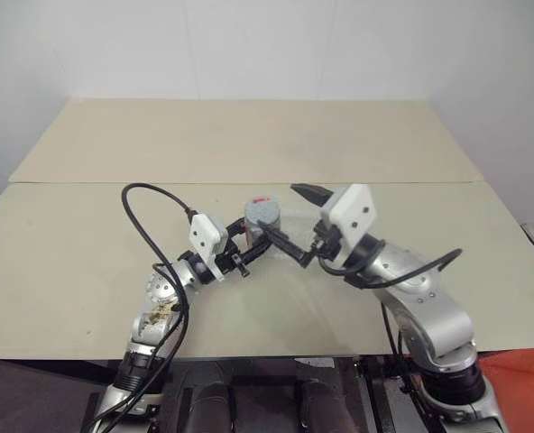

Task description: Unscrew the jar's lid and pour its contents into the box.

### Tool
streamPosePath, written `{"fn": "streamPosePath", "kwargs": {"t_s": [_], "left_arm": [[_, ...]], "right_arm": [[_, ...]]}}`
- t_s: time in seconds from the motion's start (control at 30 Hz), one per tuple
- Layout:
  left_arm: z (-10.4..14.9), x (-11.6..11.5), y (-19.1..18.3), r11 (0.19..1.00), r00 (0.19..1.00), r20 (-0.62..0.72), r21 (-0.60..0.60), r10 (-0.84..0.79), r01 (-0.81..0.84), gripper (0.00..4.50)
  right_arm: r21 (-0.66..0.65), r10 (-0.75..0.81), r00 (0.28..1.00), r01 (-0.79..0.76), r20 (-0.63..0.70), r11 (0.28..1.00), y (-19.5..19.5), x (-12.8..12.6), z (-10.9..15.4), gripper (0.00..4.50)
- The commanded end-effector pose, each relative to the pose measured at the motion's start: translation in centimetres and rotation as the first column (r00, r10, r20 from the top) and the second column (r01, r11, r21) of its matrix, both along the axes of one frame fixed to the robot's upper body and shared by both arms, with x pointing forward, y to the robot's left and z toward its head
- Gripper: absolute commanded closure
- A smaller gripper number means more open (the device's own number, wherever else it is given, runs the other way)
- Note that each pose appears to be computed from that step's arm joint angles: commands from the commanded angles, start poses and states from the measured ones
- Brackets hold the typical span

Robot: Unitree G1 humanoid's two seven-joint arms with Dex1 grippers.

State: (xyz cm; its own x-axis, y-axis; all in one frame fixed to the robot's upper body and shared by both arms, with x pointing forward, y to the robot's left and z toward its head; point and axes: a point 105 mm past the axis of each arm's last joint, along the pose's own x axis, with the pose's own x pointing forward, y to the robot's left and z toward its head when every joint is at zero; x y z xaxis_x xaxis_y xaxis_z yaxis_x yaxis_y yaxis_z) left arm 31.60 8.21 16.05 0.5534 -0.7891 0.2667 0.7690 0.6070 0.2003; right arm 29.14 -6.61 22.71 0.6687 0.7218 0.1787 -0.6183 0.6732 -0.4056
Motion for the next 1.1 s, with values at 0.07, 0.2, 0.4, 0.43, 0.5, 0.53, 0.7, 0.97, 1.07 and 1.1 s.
{"fn": "streamPosePath", "kwargs": {"t_s": [0.07,0.2,0.4,0.43,0.5,0.53,0.7,0.97,1.07,1.1], "left_arm": [[1.6,-0.4,-0.1,1.0,0.997,0.076,-0.022,-0.018,0.02,2.58],[1.5,-0.4,-0.1,1.0,0.997,0.078,-0.016,-0.018,0.02,2.58],[1.3,-0.6,-0.4,1.0,0.996,0.08,-0.008,-0.026,0.027,2.58],[1.4,-0.7,-0.5,0.999,0.996,0.082,-0.006,-0.031,0.031,2.58],[1.4,-0.8,-0.7,0.999,0.995,0.089,-0.001,-0.041,0.042,2.58],[1.4,-0.9,-0.8,0.999,0.995,0.092,0.003,-0.046,0.046,2.58],[1.5,-1.0,-1.0,0.999,0.994,0.099,0.011,-0.054,0.053,2.58],[1.6,-1.3,-1.0,0.999,0.993,0.107,0.008,-0.051,0.05,2.58],[1.5,-1.3,-0.7,0.999,0.994,0.104,0.008,-0.042,0.041,2.58],[1.5,-1.3,-0.7,0.999,0.994,0.102,0.007,-0.039,0.039,2.58]], "right_arm": [[0.003,-0.015,0.998,0.015,0.055,1.0,-1.0,-0.4,0.9,0.02],[0.015,0.02,0.999,-0.021,0.048,1.0,-0.9,-0.6,1.1,0.02],[0.089,0.172,0.985,-0.174,0.036,0.981,1.4,-2.0,2.4,0.02],[0.083,0.176,0.984,-0.179,0.038,0.98,1.9,-1.8,2.3,0.02],[0.078,0.178,0.983,-0.18,0.035,0.98,3.0,-1.2,2.1,0.02],[0.078,0.178,0.983,-0.18,0.034,0.981,3.4,-0.8,2.0,0.02],[0.056,0.186,0.982,-0.188,0.042,0.981,4.8,0.2,1.8,0.02],[0.044,0.148,0.988,-0.15,0.034,0.988,5.1,1.3,1.1,0.02],[0.046,0.149,0.988,-0.151,0.034,0.987,4.6,1.0,1.0,0.02],[0.046,0.148,0.988,-0.15,0.034,0.988,4.4,0.9,1.0,0.02]]}}
